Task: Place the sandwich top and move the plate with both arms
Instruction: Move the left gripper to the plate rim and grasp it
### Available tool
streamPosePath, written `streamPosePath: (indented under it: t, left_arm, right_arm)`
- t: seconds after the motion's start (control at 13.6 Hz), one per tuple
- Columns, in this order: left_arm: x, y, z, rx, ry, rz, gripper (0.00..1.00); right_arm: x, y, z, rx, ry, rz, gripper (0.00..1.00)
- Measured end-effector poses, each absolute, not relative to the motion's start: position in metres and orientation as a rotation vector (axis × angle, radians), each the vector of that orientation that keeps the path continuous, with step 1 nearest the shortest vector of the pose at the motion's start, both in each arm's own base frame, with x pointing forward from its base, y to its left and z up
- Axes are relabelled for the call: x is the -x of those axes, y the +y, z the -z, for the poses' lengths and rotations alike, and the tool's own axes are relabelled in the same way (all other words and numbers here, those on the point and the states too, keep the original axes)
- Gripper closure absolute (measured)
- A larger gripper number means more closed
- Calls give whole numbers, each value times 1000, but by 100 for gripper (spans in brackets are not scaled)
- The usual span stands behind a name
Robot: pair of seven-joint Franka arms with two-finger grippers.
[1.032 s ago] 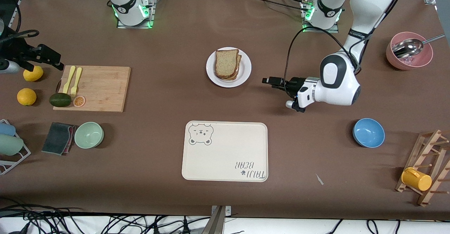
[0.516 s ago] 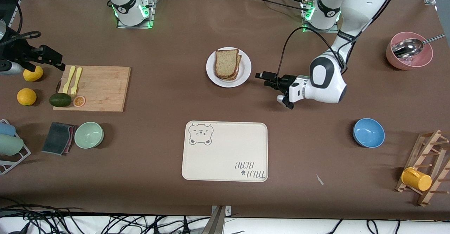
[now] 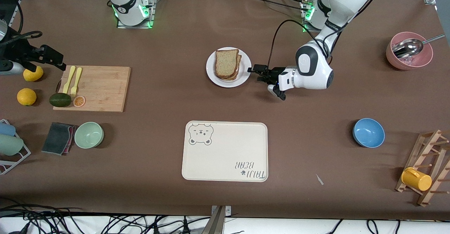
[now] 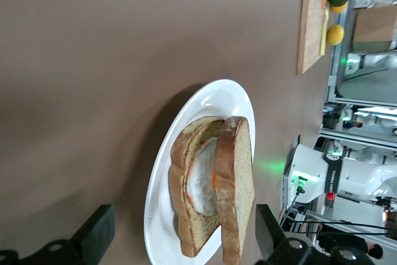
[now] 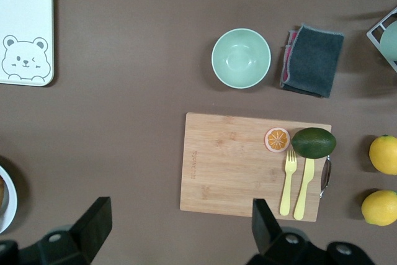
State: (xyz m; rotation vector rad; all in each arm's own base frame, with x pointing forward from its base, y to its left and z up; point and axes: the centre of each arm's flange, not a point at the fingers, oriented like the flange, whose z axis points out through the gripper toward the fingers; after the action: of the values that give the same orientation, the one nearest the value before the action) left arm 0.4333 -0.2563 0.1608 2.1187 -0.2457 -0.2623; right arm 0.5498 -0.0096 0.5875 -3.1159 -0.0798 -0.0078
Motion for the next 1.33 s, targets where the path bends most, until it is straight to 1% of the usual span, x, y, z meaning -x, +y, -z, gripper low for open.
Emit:
streamPosePath:
  t: [0.29, 0.59, 0.66, 0.74, 1.03, 1.11, 1.33]
  left_arm:
    - [-398, -237, -135, -2065, -206, 176, 0]
    - [-388, -224, -128, -2025, -138, 197, 1]
    - [-387, -223, -128, -2014, -115, 193, 2]
    - [-385, -225, -128, -2005, -99, 184, 6]
    - [-372, -241, -122, -1956, -82, 114, 7]
    - [-367, -243, -118, -1951, -86, 111, 11]
    - [-364, -243, -113, -1951, -90, 112, 12]
  right_arm:
    - [-550, -10, -587, 3116, -80, 7, 0]
    - [-550, -10, -587, 3116, -80, 7, 0]
    - [-550, -9, -587, 3116, -80, 7, 0]
    - [-550, -9, -587, 3116, -80, 7, 0]
    - [-550, -9, -587, 3116, -80, 7, 0]
    - [-550, -9, -587, 3116, -80, 7, 0]
    - [-550, -9, -587, 3116, -80, 7, 0]
